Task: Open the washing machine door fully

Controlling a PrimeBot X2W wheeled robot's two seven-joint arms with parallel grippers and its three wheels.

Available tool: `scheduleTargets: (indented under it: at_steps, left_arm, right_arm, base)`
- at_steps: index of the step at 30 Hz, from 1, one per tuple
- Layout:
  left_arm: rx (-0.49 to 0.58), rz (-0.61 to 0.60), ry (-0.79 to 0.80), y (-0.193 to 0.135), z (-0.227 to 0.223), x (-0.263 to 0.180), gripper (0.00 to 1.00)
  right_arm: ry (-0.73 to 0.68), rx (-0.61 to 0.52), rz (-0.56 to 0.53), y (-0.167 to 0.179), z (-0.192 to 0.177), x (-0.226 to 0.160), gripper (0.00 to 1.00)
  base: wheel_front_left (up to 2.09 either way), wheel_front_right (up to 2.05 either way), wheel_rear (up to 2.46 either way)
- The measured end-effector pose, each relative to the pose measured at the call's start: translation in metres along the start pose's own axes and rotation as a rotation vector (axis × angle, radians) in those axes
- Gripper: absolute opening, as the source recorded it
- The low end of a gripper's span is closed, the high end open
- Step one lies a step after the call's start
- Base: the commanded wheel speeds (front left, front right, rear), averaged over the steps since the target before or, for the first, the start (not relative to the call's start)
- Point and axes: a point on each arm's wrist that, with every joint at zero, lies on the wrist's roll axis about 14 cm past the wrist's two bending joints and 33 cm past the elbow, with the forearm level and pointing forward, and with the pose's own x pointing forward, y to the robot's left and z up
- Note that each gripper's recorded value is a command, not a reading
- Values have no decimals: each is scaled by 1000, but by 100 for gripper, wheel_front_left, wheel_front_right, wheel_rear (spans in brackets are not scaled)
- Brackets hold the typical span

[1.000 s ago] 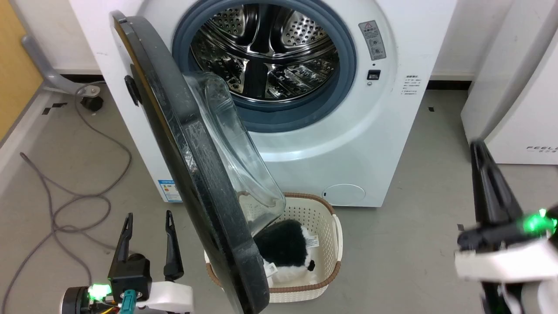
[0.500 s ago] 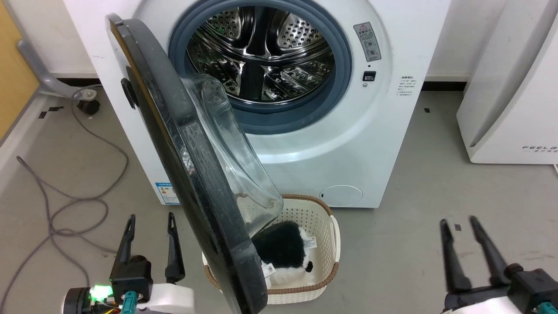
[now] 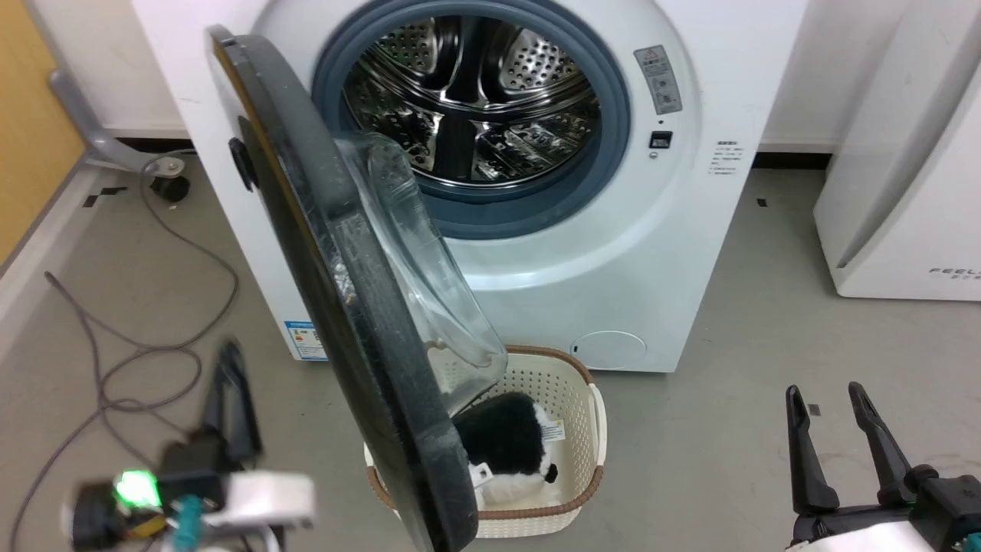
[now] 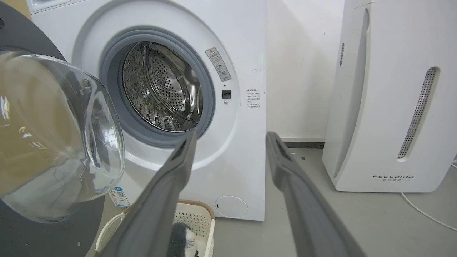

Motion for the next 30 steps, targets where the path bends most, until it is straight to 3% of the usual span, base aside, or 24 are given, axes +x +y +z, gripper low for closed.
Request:
scheduleTargets:
  at_steps: [8, 14, 24, 30]
  left_arm:
    - [-1, 7, -320, 13, 100, 20, 0]
    - [-39, -142, -481, -25, 151, 3, 0]
    - [-120, -486, -496, -109, 159, -35, 0]
    - [-112, -608, -426, -138, 137, -50, 0]
  right_arm:
    - [-20, 17, 11, 4, 6, 2, 100]
    - [-14, 29, 31, 12, 4, -1, 100]
    - [-7, 35, 53, 19, 2, 1, 100]
    - [-2, 36, 65, 22, 0, 4, 100]
  base:
    - [0, 0, 0]
    - [0, 0, 0]
    - [0, 0, 0]
    - [0, 0, 0]
